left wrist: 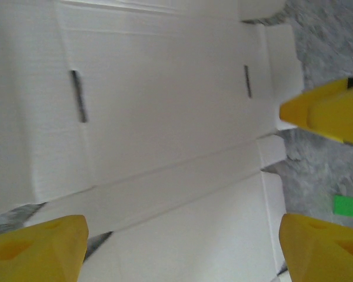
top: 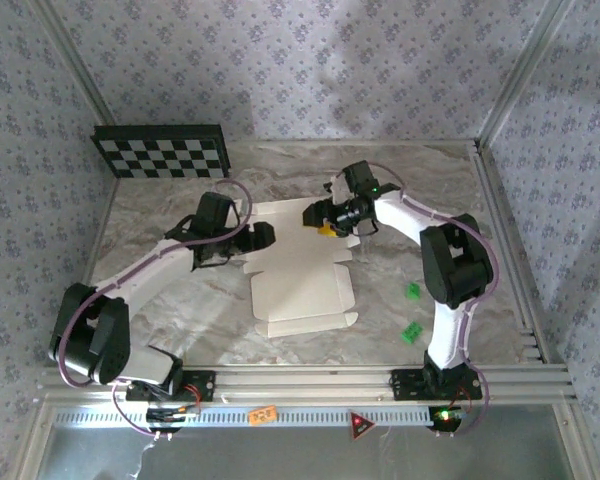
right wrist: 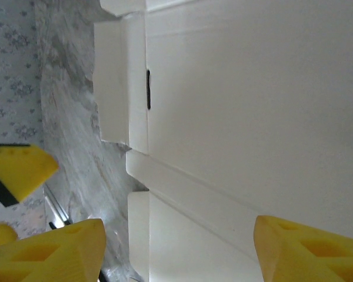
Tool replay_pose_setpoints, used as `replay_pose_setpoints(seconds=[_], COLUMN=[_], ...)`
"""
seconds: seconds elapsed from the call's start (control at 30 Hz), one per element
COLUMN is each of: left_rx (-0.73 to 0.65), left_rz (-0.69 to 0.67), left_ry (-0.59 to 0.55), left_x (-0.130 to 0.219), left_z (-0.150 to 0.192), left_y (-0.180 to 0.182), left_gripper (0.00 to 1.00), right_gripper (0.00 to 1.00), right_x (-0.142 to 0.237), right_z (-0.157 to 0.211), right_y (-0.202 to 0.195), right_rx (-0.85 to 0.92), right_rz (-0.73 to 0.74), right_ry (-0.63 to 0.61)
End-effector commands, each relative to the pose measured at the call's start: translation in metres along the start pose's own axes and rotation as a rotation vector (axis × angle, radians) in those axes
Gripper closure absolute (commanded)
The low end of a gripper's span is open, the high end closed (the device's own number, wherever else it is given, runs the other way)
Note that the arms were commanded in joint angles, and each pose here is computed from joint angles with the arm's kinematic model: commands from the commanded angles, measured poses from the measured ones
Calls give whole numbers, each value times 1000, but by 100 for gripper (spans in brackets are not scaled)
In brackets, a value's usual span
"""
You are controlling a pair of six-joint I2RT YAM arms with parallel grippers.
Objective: Fold the paper box
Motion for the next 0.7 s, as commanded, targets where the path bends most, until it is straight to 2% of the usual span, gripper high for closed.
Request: replay_pose_setpoints(seconds=[0.0,0.1,0.33,0.67], left_rx=[56,92,54,64], left_rz=[-15,-21,-33,-30], left_ry=[-23,-15,7,41], left_x=[4,1,3,7], left_z=[-1,-2,-2,13], left_y=[10,16,15,21], left_gripper=[16,17,17,19], right_gripper=[31,32,32,32], right_x=[-20,-36,-51,-38], right_z=[6,16,53,89], right_y=[-5,-22,-55,-46], right_rx=[-11,-53,-149,-160], right_rz=[-53,-1,76,139], right_ry=[63,108,115,44])
Point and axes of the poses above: each hand's point on the last joint's axis, 136 mm out from that joint toward the fingers, its own x axis back along the fingers, its own y axis along the line the jaws close on, z = x × y, the point moved 9 cm from there along x, back along the fingers, and after that the axes turned 2 degrees about -x, right-handed, at the moved point
